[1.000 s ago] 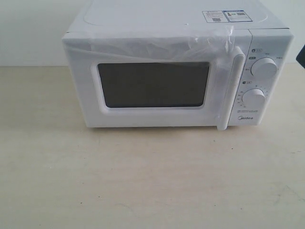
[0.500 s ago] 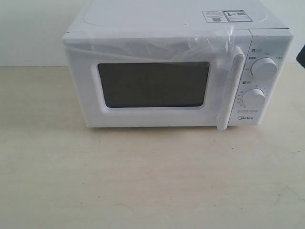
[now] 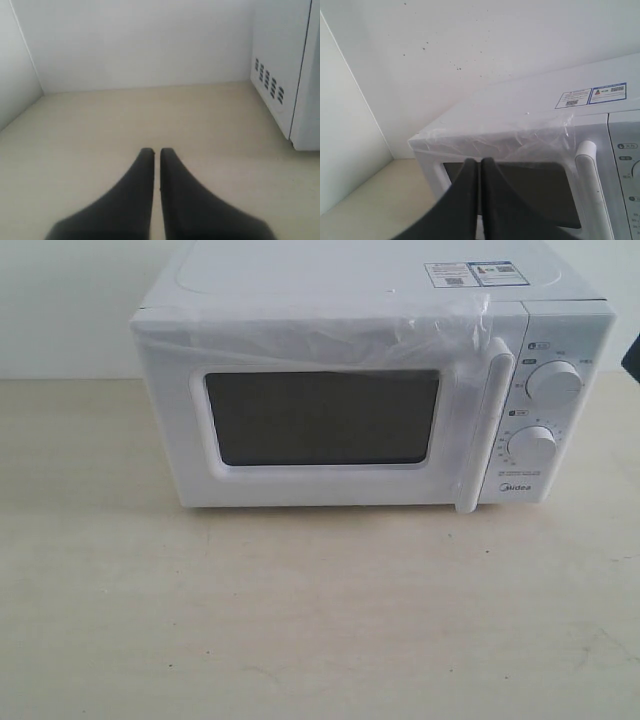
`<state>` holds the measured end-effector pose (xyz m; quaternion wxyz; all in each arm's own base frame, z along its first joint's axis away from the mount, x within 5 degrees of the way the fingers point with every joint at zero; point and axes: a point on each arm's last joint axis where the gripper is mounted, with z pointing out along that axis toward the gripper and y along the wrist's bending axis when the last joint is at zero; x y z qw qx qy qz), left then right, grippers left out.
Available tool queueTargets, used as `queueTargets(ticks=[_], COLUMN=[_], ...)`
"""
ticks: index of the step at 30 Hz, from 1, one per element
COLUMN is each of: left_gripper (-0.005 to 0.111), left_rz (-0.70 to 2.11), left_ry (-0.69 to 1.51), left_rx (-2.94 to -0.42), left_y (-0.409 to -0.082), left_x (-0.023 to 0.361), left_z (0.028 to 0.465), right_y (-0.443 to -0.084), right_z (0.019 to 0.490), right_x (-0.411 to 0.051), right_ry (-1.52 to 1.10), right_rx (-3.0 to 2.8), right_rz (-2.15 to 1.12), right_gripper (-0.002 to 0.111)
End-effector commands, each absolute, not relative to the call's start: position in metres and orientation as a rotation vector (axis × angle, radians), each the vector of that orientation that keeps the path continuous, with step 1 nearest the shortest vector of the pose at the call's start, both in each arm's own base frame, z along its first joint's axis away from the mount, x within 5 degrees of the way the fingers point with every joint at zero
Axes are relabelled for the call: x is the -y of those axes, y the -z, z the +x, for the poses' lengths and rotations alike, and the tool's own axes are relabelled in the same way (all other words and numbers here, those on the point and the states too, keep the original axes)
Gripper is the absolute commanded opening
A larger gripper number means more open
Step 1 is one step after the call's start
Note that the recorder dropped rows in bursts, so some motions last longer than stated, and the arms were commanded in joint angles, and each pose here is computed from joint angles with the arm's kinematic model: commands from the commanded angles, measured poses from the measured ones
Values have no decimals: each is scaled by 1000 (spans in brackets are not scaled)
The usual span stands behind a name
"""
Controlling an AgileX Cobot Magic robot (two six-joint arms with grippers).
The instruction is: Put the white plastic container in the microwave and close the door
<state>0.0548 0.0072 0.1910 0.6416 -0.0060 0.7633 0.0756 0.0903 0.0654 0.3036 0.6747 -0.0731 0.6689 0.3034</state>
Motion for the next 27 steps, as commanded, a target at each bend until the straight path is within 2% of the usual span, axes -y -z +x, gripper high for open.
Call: queueTargets(ticks=[1, 6, 24, 27], left_gripper=[4, 4, 4, 4], left_rz=[-32, -87, -86, -86], left_ry=[-157, -95, -97, -97], left_rx=[-1780, -1778, -1778, -1778], left_y=[-187, -186, -186, -186], left_x=[-7, -6, -6, -6], left_z=[54, 54, 54, 54], right_y=[-303, -303, -302, -292], right_z=[90, 90, 90, 92], right_x=[-65, -65, -65, -60], right_ry=[-679, -679, -645, -626], right_rx=[-1502, -1502, -1494, -1549], right_rz=[-174, -174, -197, -188], right_gripper=[0, 0, 0, 0])
